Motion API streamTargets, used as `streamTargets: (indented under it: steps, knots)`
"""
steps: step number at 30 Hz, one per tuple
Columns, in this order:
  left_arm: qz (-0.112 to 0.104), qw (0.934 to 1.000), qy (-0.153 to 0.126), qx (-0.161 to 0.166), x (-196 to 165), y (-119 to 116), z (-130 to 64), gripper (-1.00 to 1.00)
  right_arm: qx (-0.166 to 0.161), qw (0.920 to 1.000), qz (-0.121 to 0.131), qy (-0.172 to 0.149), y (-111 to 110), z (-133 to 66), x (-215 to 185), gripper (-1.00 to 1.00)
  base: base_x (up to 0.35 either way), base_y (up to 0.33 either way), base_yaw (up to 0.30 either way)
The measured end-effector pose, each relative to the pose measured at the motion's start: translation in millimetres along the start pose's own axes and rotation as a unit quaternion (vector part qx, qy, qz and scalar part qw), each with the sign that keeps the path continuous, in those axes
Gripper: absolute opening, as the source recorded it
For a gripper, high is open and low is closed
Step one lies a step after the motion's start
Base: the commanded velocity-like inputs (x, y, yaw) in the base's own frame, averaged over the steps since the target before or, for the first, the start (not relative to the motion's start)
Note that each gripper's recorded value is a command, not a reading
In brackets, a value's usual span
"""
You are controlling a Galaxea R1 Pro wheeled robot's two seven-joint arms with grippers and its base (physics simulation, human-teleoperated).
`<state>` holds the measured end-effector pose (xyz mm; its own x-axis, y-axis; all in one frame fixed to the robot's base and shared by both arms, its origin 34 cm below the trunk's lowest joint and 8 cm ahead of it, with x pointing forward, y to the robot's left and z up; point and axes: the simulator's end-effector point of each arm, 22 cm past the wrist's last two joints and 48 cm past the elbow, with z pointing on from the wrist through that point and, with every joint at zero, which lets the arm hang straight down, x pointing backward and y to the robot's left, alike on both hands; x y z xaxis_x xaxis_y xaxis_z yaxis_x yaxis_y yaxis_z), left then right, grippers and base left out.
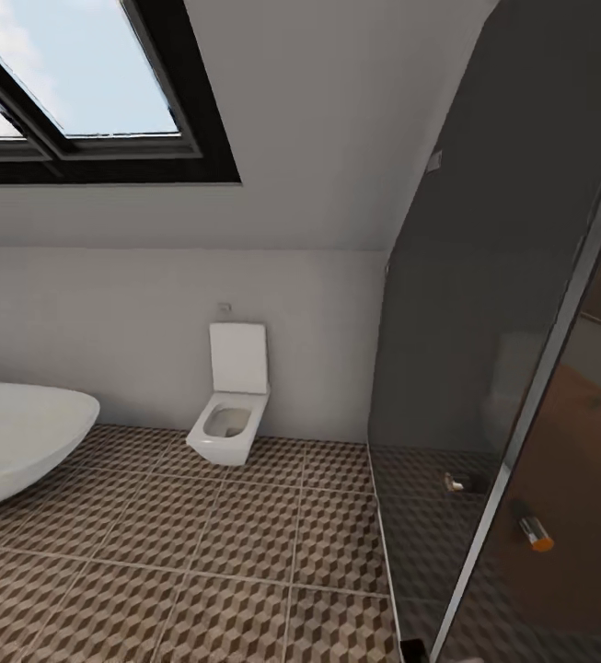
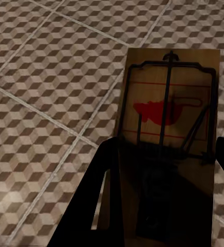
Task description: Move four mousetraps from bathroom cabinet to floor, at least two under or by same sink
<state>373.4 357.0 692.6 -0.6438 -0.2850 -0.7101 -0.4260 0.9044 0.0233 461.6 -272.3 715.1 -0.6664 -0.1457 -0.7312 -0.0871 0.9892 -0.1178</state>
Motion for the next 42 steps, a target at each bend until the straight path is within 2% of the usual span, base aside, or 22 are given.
streamTargets:
  steps: [42]
  knots:
    - [0.000,1.0000,0.000,0.000,0.5,-0.6,-0.3,-1.00,0.001,1.0000,0.001,0.000,-0.4,0.0,0.0,-1.00,0.000,0.000,0.300]
